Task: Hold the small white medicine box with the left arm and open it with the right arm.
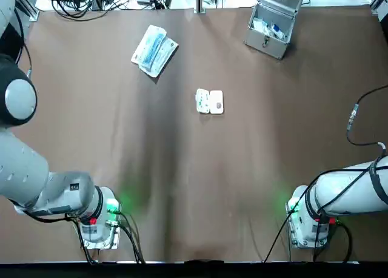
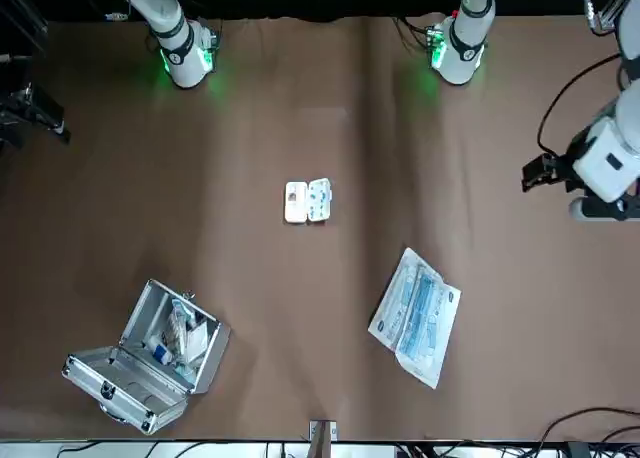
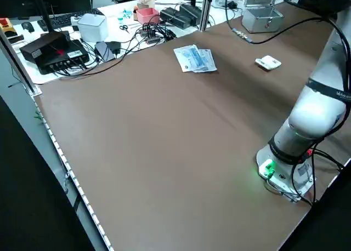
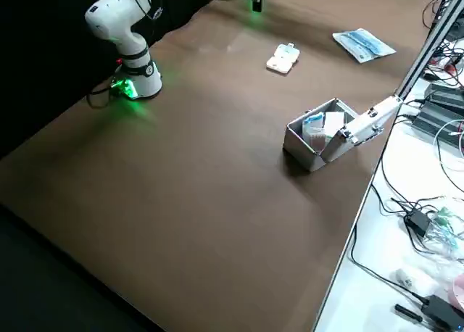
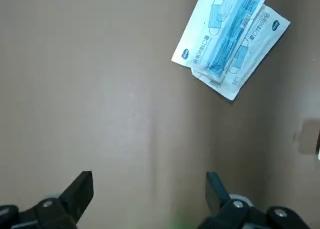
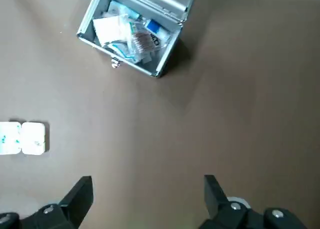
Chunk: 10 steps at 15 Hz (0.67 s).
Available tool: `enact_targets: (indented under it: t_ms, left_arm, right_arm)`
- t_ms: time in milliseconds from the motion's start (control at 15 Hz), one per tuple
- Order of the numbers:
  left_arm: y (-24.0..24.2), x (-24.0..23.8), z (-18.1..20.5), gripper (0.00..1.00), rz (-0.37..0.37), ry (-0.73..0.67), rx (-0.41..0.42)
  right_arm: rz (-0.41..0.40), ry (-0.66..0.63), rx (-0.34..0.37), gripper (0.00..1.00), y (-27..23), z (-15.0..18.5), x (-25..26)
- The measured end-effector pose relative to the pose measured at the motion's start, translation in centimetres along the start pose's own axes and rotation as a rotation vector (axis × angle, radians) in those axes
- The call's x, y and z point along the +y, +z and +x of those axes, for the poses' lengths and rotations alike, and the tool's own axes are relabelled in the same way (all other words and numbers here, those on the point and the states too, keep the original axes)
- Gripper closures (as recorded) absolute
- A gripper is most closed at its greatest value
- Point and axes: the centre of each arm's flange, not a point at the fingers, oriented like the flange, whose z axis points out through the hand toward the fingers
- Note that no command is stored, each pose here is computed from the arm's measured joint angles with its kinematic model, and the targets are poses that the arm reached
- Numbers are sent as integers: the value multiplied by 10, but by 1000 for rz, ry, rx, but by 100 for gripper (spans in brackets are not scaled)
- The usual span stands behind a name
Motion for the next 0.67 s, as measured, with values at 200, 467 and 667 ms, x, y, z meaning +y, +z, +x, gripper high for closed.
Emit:
enact_targets:
  t_ms: [200, 467, 667]
  left_arm:
    - [-6, 5, -10, 0, 12, 0, 16]
    - [-10, -2, -13, 0, 13, -8, 23]
    - [-10, -6, -12, 0, 12, -12, 26]
  right_arm:
    - [-7, 10, 5, 2, 1, 1, 6]
    - [-7, 19, 6, 2, 1, 1, 9]
    - [-8, 39, 2, 2, 3, 0, 19]
